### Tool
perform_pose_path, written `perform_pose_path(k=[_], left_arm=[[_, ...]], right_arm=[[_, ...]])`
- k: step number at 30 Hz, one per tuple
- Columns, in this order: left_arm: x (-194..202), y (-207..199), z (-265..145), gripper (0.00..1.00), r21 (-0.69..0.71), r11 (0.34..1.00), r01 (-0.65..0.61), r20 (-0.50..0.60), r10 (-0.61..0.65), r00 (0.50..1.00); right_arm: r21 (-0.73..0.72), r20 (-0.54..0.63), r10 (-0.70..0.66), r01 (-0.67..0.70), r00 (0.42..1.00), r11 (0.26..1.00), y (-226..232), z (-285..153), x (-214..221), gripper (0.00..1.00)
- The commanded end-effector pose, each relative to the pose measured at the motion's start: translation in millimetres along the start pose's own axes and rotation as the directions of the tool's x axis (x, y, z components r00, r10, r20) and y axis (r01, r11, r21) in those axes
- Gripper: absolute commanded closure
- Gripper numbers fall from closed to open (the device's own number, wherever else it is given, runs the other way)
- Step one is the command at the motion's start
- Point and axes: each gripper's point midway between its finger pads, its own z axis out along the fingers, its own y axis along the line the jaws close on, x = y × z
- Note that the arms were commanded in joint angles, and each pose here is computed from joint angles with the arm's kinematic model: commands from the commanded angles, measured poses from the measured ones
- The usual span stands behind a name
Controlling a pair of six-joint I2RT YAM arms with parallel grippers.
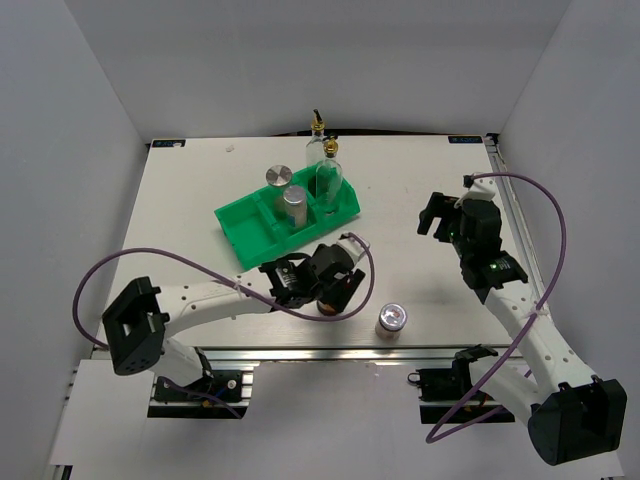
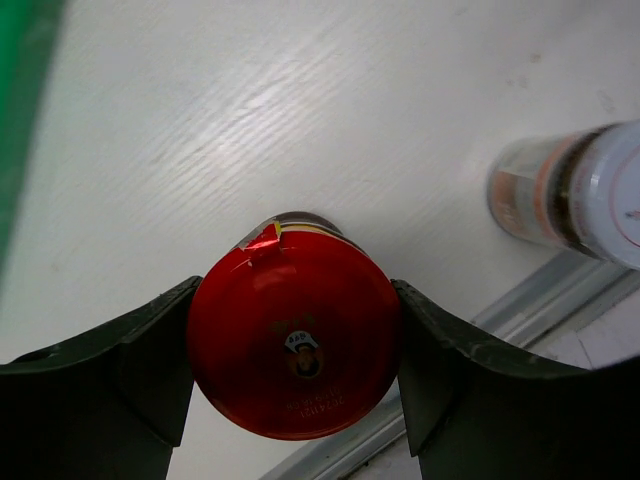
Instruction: Organize the condiment bottles
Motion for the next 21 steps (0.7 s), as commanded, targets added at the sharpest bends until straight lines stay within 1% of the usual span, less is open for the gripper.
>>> perform_pose_path(k=[1, 3, 4, 6, 7, 9, 10, 11, 13, 15, 16, 17, 20, 21], left_arm=[[-62, 44, -51, 1.00, -0.189, 0.972, 0.142, 0.257, -0.090, 0.962], [-68, 65, -64, 1.00, -0.266, 0.940, 0.212, 0.316, -0.123, 0.941], [-75, 85, -77, 1.00, -0.313, 0.912, 0.264, 0.363, -0.142, 0.921], [-78, 108, -87, 1.00, -0.359, 0.875, 0.325, 0.399, -0.172, 0.901], [-78, 134, -91, 1.00, -0.396, 0.837, 0.378, 0.420, -0.200, 0.885], [-82, 161, -101, 1.00, -0.398, 0.790, 0.466, 0.469, -0.261, 0.843], [-83, 184, -107, 1.00, -0.421, 0.750, 0.510, 0.493, -0.283, 0.823], [-87, 194, -116, 1.00, -0.428, 0.726, 0.538, 0.526, -0.284, 0.802], [-94, 212, -130, 1.00, -0.447, 0.687, 0.574, 0.565, -0.281, 0.776], [-102, 223, -140, 1.00, -0.449, 0.668, 0.594, 0.597, -0.270, 0.755], [-103, 235, -144, 1.00, -0.457, 0.646, 0.611, 0.612, -0.270, 0.743], [-110, 238, -145, 1.00, -0.440, 0.654, 0.615, 0.626, -0.267, 0.733], [-118, 250, -145, 1.00, -0.429, 0.647, 0.631, 0.642, -0.273, 0.716], [-119, 250, -139, 1.00, -0.425, 0.660, 0.619, 0.633, -0.272, 0.725]], right_arm=[[0.006, 0.043, 0.004, -0.005, 0.999, 1.000, -2, 0, -9, 0.10], [0.007, 0.045, 0.005, -0.005, 0.999, 1.000, -3, 0, -10, 0.10], [0.008, 0.043, 0.005, -0.005, 0.999, 1.000, -3, 1, -9, 0.11], [0.010, 0.039, 0.008, -0.009, 0.999, 1.000, -4, 2, -8, 0.11], [0.007, 0.040, 0.008, -0.009, 0.999, 1.000, -3, 2, -8, 0.11], [0.004, 0.037, 0.010, -0.010, 0.999, 1.000, -3, 2, -7, 0.10], [0.005, 0.035, 0.010, -0.010, 0.999, 1.000, -3, 2, -6, 0.11], [0.006, 0.035, 0.010, -0.010, 0.999, 1.000, -4, 2, -7, 0.11], [0.006, 0.036, 0.010, -0.011, 0.999, 1.000, -3, 3, -7, 0.11], [0.008, 0.034, 0.012, -0.013, 0.999, 1.000, -4, 3, -7, 0.11], [0.009, 0.028, 0.012, -0.012, 1.000, 1.000, -4, 4, -5, 0.11], [0.012, 0.030, 0.011, -0.011, 0.999, 1.000, -5, 3, -6, 0.11], [0.018, 0.031, 0.012, -0.013, 0.999, 1.000, -6, 3, -6, 0.11], [0.021, 0.031, 0.011, -0.012, 0.999, 1.000, -7, 3, -5, 0.11]])
